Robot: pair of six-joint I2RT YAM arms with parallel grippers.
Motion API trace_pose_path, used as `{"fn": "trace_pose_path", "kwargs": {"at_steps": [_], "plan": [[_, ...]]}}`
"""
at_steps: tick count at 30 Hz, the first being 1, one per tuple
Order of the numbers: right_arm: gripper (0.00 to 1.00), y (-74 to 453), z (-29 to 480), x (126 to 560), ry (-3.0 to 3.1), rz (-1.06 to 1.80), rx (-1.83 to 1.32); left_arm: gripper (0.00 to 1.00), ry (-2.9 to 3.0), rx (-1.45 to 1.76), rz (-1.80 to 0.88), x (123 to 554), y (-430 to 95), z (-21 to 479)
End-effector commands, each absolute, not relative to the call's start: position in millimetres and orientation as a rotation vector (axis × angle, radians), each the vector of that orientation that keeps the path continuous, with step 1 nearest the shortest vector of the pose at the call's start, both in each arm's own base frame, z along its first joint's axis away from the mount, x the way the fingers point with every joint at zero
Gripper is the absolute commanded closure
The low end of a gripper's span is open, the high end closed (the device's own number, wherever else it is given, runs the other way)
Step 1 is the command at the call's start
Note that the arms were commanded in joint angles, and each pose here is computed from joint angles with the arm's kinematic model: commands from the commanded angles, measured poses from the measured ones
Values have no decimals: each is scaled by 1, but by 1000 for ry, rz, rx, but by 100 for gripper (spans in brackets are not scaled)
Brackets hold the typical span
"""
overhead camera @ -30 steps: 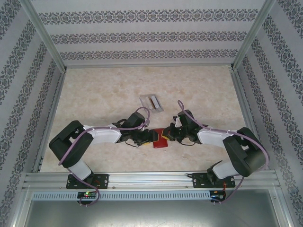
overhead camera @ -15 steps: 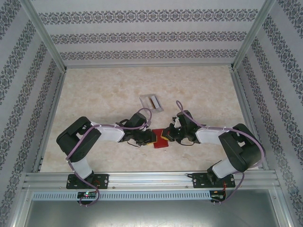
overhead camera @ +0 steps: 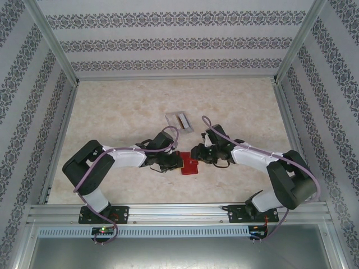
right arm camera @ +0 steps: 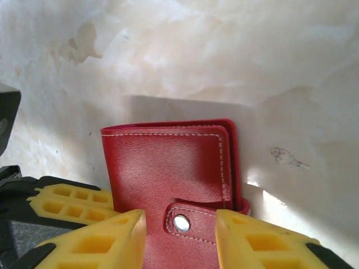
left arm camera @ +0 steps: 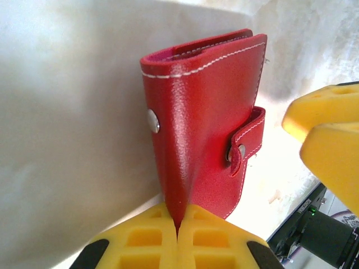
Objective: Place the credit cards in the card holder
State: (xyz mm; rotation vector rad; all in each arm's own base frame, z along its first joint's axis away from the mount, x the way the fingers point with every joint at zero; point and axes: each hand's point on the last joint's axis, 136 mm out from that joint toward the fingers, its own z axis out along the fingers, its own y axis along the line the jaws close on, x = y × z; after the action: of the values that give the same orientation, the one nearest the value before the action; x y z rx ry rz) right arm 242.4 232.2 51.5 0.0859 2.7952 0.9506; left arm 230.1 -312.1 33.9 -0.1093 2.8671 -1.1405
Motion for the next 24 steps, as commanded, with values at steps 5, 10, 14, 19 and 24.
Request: {"fn": "trace_pose_path", "kwargs": {"at_steps": [5,10,14,19,24], "plan": [[58,245,38,229,2877,713,-102,100,2831,-125,-1166,231,-311,57],[60,248,28,231,2900,570,-142,100,2831,-111,-1162,228,-308,67],[76,240,26,234,2883,453,-140,100,2826,-110,-1162,226,-306,70],[98,232,30,236,2865,419,-96,100,2822,-135,-1130,225,-299,67],[100,229,47,234,2829,573,-31,100,2860,-153,-1052,222,-288,59]]}}
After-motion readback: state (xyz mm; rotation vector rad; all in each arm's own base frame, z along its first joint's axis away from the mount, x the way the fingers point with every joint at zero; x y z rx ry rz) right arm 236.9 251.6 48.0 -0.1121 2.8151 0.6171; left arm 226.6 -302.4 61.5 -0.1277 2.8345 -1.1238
